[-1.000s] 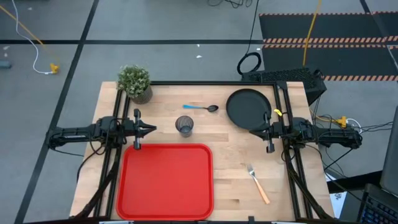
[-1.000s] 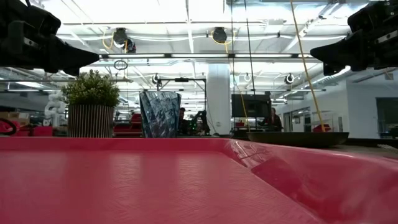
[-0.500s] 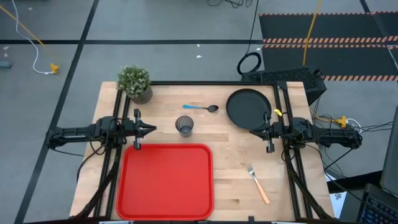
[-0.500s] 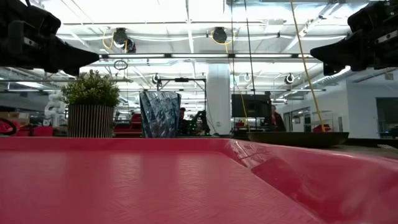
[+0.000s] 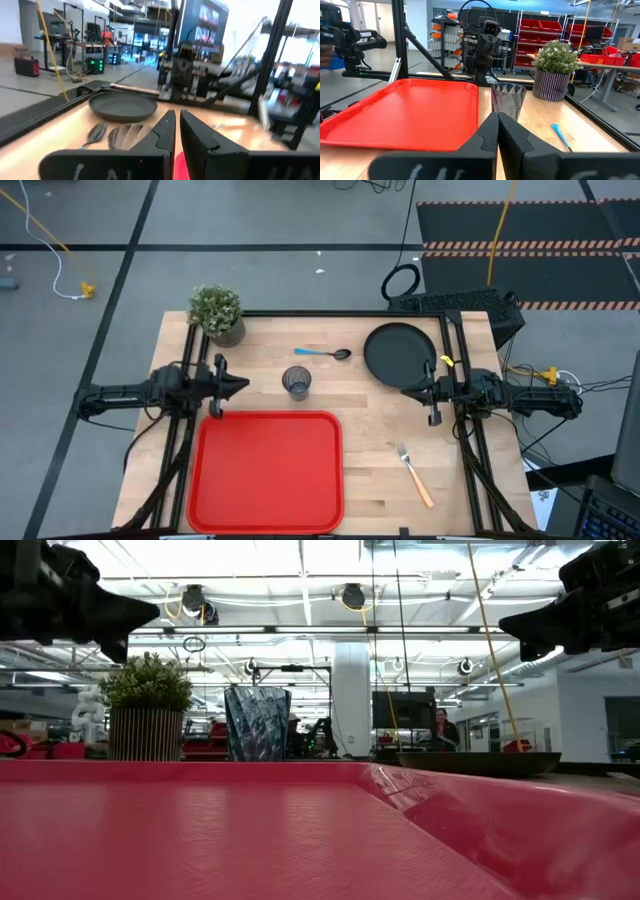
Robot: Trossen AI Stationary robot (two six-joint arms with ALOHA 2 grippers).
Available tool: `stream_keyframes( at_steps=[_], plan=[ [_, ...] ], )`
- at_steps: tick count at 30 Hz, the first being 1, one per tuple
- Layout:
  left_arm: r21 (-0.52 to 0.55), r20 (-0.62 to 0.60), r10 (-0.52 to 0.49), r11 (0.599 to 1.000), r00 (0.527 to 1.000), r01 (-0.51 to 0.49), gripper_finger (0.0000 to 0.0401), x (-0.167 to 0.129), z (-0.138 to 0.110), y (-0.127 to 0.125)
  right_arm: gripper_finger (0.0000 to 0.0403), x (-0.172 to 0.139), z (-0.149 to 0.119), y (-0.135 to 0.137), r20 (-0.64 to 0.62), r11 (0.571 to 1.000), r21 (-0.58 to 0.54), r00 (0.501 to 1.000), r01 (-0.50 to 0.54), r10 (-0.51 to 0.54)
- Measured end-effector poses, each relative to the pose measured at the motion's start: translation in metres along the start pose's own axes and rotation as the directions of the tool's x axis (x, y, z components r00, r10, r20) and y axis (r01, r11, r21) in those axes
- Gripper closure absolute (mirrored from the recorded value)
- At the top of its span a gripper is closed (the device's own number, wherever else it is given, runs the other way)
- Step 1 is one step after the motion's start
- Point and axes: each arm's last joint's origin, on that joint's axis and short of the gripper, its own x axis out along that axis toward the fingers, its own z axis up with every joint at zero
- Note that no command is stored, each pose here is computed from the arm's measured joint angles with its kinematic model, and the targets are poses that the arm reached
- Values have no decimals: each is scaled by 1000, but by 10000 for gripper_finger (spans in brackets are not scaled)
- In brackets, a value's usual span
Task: Pick and place plate/cup/fork/spoon on tray
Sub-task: Put the blue glass on the top left side of the red serving tray
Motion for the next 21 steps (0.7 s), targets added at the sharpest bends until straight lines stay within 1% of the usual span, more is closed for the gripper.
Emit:
stream_keyframes(
  at_steps=[4,6,8,11,14,19,21],
  plan=[
    [2,165,-41,999,985,41,370,-1,16,-3,403,0,0,0,0,1000,0,1000,0,0],
    [16,211,-83,997,974,82,370,-2,21,-5,403,0,0,0,0,1000,0,1000,0,0],
    [35,251,-104,995,962,98,370,-2,26,-6,403,0,0,0,1,1000,0,1000,0,0],
    [44,254,-110,994,961,103,370,0,36,-9,403,0,0,0,1,1000,0,1000,-1,1],
    [61,259,-118,993,959,105,370,3,54,-12,403,0,0,0,3,1000,0,1000,0,0],
    [82,234,-114,992,966,97,371,13,92,-18,403,0,5,0,50,1000,-3,999,3,-2],
    [86,201,-109,992,973,94,371,19,109,-21,403,0,8,0,80,1000,-4,997,5,-4]
  ],
)
